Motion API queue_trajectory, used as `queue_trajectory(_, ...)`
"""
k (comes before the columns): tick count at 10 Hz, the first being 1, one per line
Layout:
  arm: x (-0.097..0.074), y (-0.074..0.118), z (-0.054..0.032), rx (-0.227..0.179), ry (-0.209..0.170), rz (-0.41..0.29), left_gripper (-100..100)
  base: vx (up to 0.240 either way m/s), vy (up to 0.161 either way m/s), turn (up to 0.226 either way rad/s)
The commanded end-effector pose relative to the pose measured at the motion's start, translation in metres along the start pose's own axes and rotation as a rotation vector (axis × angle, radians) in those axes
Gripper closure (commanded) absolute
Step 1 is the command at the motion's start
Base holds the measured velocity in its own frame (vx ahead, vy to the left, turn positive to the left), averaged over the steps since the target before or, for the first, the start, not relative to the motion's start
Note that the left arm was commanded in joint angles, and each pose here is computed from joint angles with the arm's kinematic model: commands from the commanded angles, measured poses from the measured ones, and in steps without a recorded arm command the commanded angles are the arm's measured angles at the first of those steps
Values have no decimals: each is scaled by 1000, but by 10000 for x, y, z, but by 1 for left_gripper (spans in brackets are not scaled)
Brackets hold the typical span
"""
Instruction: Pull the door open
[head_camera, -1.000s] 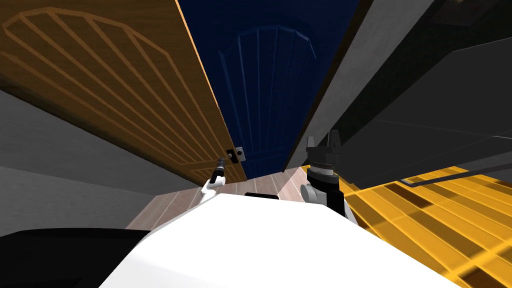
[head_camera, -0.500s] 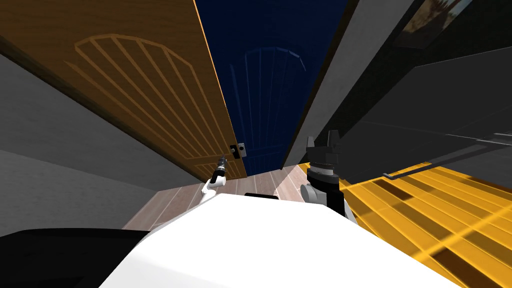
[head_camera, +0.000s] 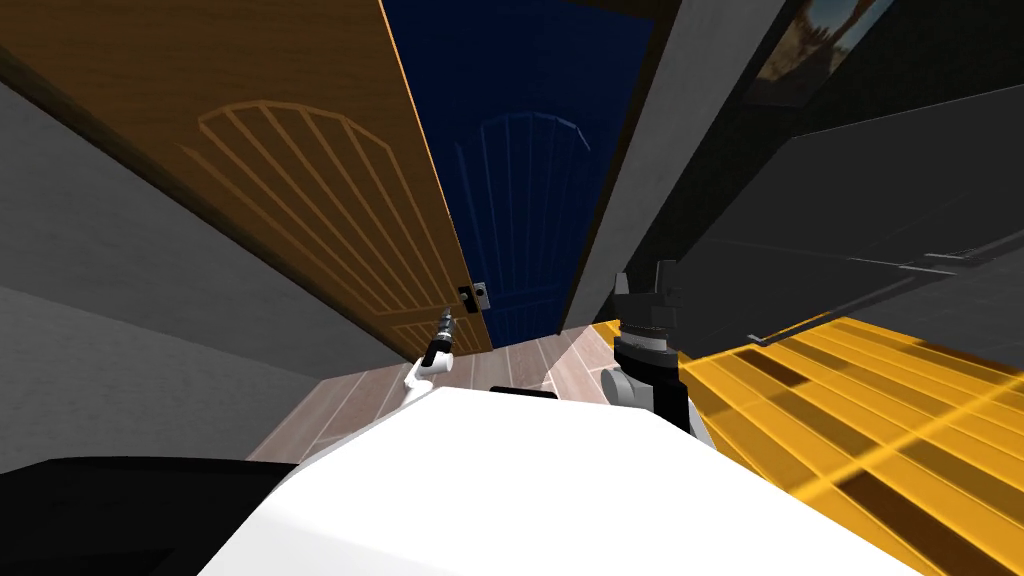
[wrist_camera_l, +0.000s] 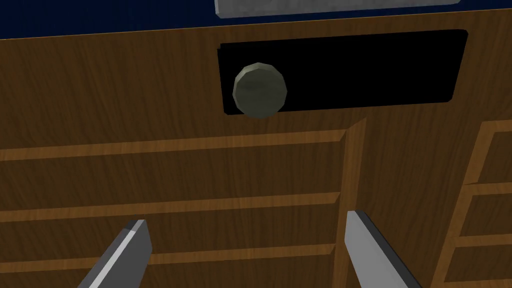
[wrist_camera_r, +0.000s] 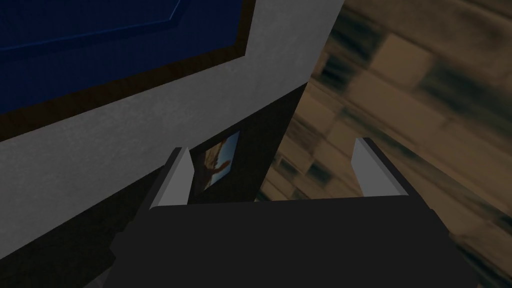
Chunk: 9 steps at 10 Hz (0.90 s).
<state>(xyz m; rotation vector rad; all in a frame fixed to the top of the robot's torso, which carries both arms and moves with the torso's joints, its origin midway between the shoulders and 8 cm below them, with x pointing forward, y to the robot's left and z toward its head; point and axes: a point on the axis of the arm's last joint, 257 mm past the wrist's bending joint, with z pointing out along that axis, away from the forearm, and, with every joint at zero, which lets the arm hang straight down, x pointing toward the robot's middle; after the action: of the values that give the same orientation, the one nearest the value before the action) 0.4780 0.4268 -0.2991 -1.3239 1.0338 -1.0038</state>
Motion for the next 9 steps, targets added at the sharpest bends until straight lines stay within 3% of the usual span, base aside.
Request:
queue_trajectory(1, -184, 77, -29, -15, -26, 12, -100, 0, 68, 131)
queue_trajectory(3, -462, 172, -104, -35, -68, 30, -100, 50, 119, 119)
queue_trajectory(5, -480, 178, -98, -35, -73, 31, -100, 147, 112, 14)
queue_trajectory(7, -371, 141, -49, -24, -60, 23, -100, 189, 50, -61)
queue_trajectory(9, -108, 46, 48, 0, -24, 6, -100, 235, -46, -151)
